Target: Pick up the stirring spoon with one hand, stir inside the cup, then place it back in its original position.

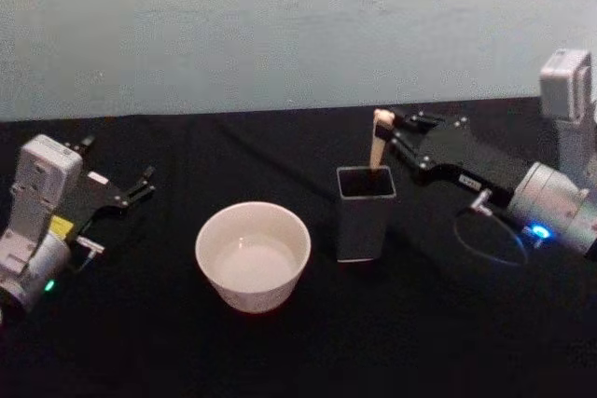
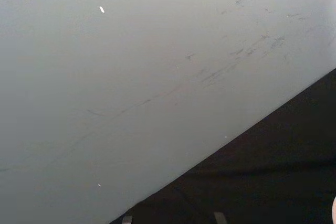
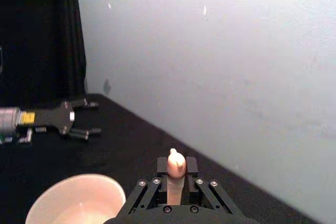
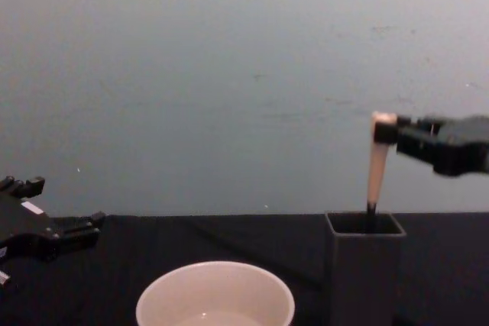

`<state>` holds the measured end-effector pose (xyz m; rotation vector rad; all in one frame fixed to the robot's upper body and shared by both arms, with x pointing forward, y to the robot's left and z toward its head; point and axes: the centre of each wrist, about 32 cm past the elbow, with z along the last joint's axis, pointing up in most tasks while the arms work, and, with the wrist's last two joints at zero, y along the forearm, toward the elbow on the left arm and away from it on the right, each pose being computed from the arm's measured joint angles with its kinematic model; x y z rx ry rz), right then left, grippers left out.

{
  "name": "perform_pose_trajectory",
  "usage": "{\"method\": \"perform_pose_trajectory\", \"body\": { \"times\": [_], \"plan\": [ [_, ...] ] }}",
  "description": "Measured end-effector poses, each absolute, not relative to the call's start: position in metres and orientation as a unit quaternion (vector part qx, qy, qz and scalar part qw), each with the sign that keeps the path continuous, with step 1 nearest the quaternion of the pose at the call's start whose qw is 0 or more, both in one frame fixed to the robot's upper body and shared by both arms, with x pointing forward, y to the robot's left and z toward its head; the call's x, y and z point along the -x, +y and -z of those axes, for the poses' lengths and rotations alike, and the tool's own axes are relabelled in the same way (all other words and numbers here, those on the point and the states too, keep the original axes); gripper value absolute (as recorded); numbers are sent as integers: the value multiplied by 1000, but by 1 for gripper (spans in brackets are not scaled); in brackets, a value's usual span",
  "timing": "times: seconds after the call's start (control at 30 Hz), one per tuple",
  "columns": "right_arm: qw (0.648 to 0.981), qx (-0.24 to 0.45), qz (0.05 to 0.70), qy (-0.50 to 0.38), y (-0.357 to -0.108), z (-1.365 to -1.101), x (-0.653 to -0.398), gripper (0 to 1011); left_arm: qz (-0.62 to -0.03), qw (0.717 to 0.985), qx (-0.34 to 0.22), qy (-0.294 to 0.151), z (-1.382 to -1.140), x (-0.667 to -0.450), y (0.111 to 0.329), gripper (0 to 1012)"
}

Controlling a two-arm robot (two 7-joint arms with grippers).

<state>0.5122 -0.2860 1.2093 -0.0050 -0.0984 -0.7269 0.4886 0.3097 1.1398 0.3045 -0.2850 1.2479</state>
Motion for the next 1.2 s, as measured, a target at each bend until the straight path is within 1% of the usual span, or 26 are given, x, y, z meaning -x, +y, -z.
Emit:
{"method": "perform_pose_trajectory", "body": {
  "times": [0.37,0.67,0.87,1.2],
  "plan": [
    [929,-48,358,-83,-287,-1233,-505,203,-580,791,-141,-132,-1140,-489,310,1001],
    [925,-75,361,-90,-283,-1240,-506,203,-580,791,-141,-132,-1140,-489,310,1001],
    [928,-83,355,-84,-273,-1238,-511,203,-580,791,-141,-132,-1140,-489,310,1001],
    [944,-84,311,-71,-245,-1228,-519,203,-580,791,-141,-132,-1140,-489,310,1002]
  ]
}}
